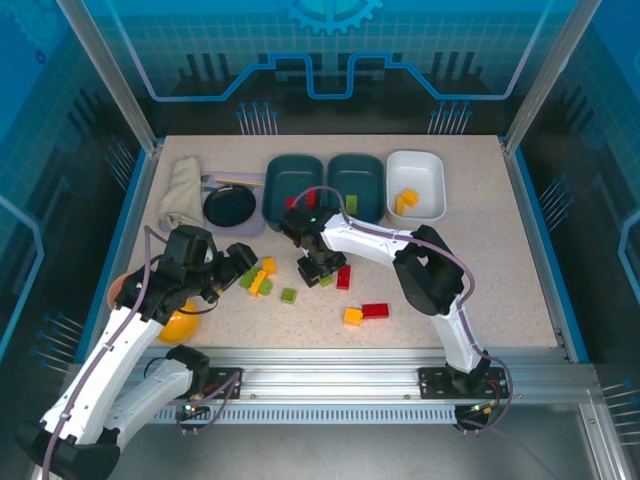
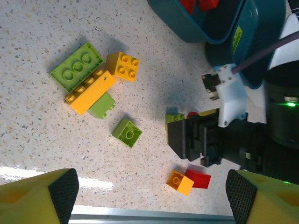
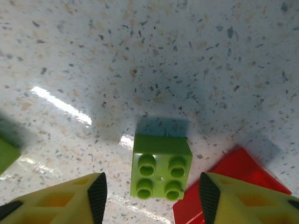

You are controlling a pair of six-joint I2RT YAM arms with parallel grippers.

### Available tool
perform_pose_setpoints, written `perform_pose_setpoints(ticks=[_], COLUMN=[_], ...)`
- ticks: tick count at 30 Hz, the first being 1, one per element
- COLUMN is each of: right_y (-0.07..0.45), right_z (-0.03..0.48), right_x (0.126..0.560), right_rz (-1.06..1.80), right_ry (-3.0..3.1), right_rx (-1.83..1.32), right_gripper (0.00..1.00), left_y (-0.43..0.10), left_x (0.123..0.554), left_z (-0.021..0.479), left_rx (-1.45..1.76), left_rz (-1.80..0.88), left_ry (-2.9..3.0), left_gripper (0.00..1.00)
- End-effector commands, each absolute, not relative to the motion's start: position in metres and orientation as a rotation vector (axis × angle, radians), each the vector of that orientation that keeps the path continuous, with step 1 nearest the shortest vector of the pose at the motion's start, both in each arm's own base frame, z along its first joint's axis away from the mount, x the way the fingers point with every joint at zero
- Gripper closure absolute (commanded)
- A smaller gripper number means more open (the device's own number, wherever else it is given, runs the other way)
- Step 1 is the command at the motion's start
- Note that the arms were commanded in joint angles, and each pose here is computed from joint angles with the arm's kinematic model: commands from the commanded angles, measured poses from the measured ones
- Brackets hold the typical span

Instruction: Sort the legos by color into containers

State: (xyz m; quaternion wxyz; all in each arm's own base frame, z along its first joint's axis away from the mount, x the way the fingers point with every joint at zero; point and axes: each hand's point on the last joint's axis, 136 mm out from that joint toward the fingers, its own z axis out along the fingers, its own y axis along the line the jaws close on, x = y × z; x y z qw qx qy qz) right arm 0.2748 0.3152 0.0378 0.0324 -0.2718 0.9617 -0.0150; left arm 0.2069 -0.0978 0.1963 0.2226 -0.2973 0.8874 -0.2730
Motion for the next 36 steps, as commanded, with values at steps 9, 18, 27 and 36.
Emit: perform_pose_setpoints(ticks=[9,18,27,36], right_y=[0.313,0.286,0.206,0.191], right_z=[0.024,0.125,0.134,0.087], right_x=[0.273,0.329,0.417,0.468], right_rz=[-0.118,0.002,-0.106,-0.239], right_ry=[2.985,2.811,2.823,2.877], right_rx=[-0.845,-0.545,-0.164,-0.011], right_gripper=[0.66,0.73,0.73,0.73], left_y=[-0.104,-0.129,-0.17,-0.194], left_x=[0.202,0.233,0.296,0.339], left_z=[0.188,0.21,0.237,0.243], left_rx=[-0.838,-0.699,-0.522,-0.474], left_rz=[-0.812,-0.925,-0.959,-0.977], left_ry=[2.475,2.446,2.427,2.422], left_gripper=[0.14,0.14,0.13,0.13])
